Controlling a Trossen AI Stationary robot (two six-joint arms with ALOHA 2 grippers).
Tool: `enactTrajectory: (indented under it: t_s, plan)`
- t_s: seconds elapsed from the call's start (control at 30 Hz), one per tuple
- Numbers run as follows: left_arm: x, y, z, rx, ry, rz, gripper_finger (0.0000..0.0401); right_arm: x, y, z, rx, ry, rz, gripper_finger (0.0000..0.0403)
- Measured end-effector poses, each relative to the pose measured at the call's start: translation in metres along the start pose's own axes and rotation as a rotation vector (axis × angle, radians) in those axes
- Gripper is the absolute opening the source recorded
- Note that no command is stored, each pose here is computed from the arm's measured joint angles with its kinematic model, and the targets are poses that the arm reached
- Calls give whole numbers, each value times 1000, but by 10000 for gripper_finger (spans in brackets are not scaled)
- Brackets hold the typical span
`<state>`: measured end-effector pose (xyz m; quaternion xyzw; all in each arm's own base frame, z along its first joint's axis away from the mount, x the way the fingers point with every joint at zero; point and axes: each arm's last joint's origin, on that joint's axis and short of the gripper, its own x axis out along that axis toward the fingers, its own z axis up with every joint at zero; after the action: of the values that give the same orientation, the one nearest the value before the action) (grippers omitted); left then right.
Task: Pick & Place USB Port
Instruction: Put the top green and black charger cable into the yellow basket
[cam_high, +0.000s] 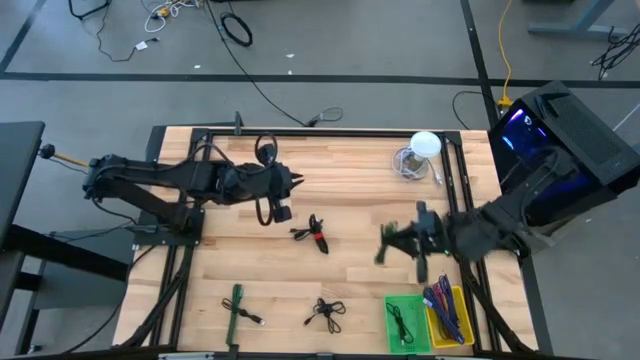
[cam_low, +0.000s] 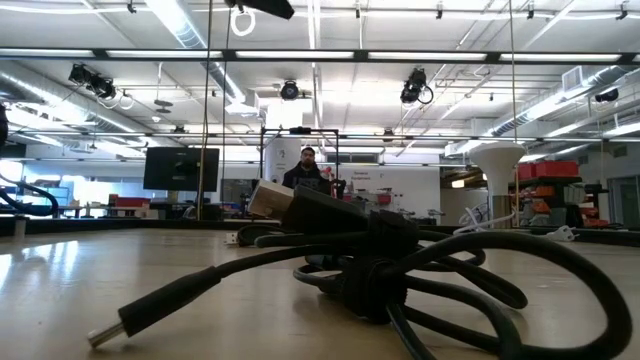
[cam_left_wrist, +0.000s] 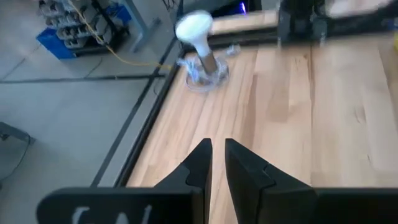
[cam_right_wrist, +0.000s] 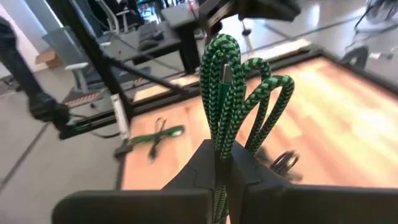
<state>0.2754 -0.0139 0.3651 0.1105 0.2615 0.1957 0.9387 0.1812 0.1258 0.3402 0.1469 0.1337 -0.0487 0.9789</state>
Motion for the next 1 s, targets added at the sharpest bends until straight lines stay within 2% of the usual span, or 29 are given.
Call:
enactTrajectory:
  t_s: [0.3,0.5,0.67,0.77,0.87,1.0]
  plan:
    - [1,0,-3,-13,26,11,48,-38,17,-31,242,111,-10,7]
    - [2,3,-5,-53,50,21,48,-58,33,-42,323,231,143,6]
    - [2,3,-6,-77,57,20,48,-79,41,-53,349,318,225,6]
    - [2,3,-7,-96,63,20,48,-90,46,-63,358,424,269,6]
    - [2,3,-7,-94,67,21,48,-97,46,-74,377,530,253,6]
    - [2,3,-7,-99,67,21,48,-101,45,-86,416,586,182,6]
